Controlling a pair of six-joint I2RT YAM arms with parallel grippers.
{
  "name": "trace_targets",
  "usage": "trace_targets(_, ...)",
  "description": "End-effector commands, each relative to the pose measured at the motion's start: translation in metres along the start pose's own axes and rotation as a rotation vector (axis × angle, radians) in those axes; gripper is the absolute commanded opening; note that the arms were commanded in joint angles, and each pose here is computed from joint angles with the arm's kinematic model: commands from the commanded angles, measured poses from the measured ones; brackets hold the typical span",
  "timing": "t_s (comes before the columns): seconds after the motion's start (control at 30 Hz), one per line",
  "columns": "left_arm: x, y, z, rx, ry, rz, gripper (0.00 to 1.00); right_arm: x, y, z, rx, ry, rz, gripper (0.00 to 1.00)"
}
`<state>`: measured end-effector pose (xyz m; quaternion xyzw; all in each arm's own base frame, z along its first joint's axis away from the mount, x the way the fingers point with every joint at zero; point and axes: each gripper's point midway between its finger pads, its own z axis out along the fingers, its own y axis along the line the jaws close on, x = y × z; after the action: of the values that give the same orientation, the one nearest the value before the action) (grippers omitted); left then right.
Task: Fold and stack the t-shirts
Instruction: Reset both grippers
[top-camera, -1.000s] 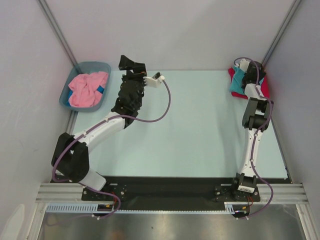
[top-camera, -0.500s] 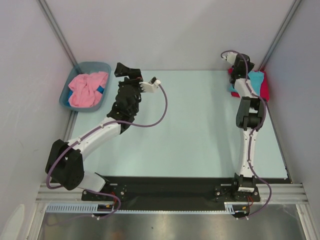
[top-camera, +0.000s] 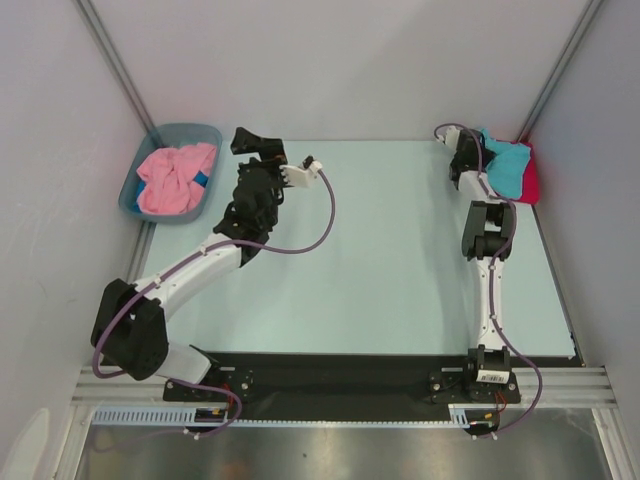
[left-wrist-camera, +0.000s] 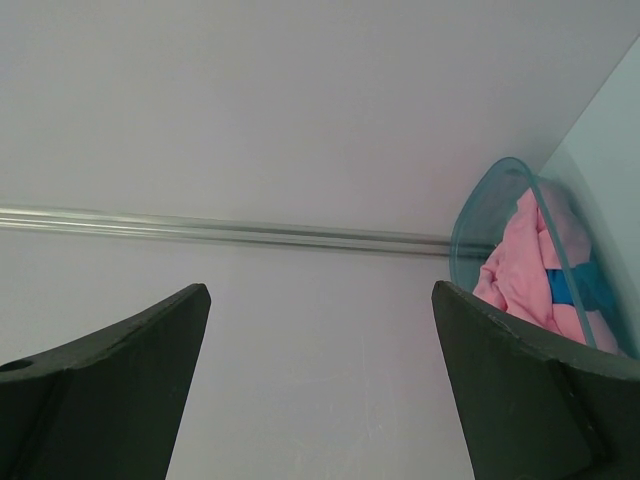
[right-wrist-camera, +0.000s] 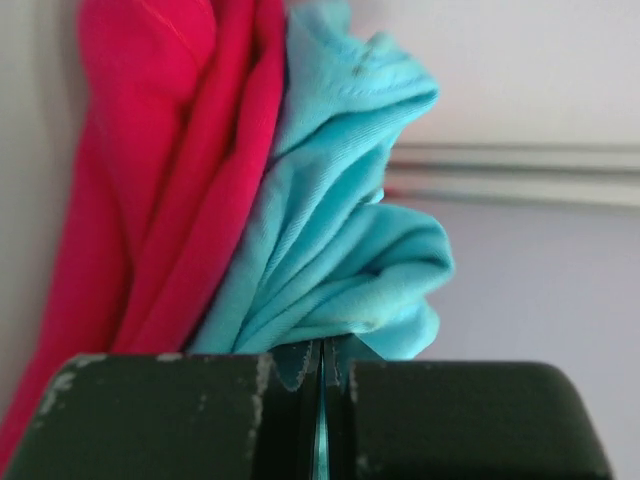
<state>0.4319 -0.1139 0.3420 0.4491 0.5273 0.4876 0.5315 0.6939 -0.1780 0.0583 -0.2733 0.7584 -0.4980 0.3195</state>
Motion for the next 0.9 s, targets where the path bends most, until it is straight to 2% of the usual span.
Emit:
trace_targets(0.0,-0.002,0.038,-0.004,-0.068,-0.005,-0.056,1.00,0.075,0.017,0.017,-0.055,0.186,0.037,0.00)
trace_targets(0.13,-0.005,0.041,-0.003,-0.077,0.002,-0.063,1.00,0.100,-0.002,0.023,-0.030,0.221,0.058,0.00)
trace_targets(0.33,-0.015,0.042,-0.003,-0.084,-0.007,-0.064,1.00,0.108,-0.011,0.023,-0.032,0.235,0.070,0.00)
trace_targets(0.47,-0.019,0.041,-0.004,-0.084,-0.012,-0.066,1.00,0.073,-0.027,0.006,-0.029,0.178,0.094,0.03)
trace_targets(0.5,-0.025,0.042,-0.002,-0.095,-0.023,-0.063,1.00,0.025,-0.041,-0.022,-0.040,0.061,0.140,0.29)
trace_targets(0.53,-0.026,0.042,-0.002,-0.095,-0.026,-0.063,1.00,0.025,-0.041,-0.022,-0.040,0.060,0.139,0.29)
trace_targets(0.6,-0.031,0.047,-0.001,-0.106,-0.033,-0.068,1.00,0.003,-0.045,-0.044,-0.050,0.002,0.130,0.36)
trace_targets(0.73,-0.042,0.054,0.004,-0.131,-0.048,-0.074,1.00,-0.022,-0.056,-0.070,-0.065,-0.058,0.171,0.41)
trace_targets(0.77,-0.044,0.053,0.006,-0.133,-0.049,-0.069,1.00,-0.025,-0.055,-0.073,-0.070,-0.059,0.188,0.45)
trace_targets(0.8,-0.047,0.057,0.007,-0.140,-0.057,-0.071,1.00,-0.028,-0.063,-0.080,-0.073,-0.064,0.196,0.57)
trace_targets(0.87,-0.050,0.058,0.009,-0.141,-0.067,-0.058,1.00,-0.033,-0.073,-0.089,-0.078,-0.080,0.252,0.72)
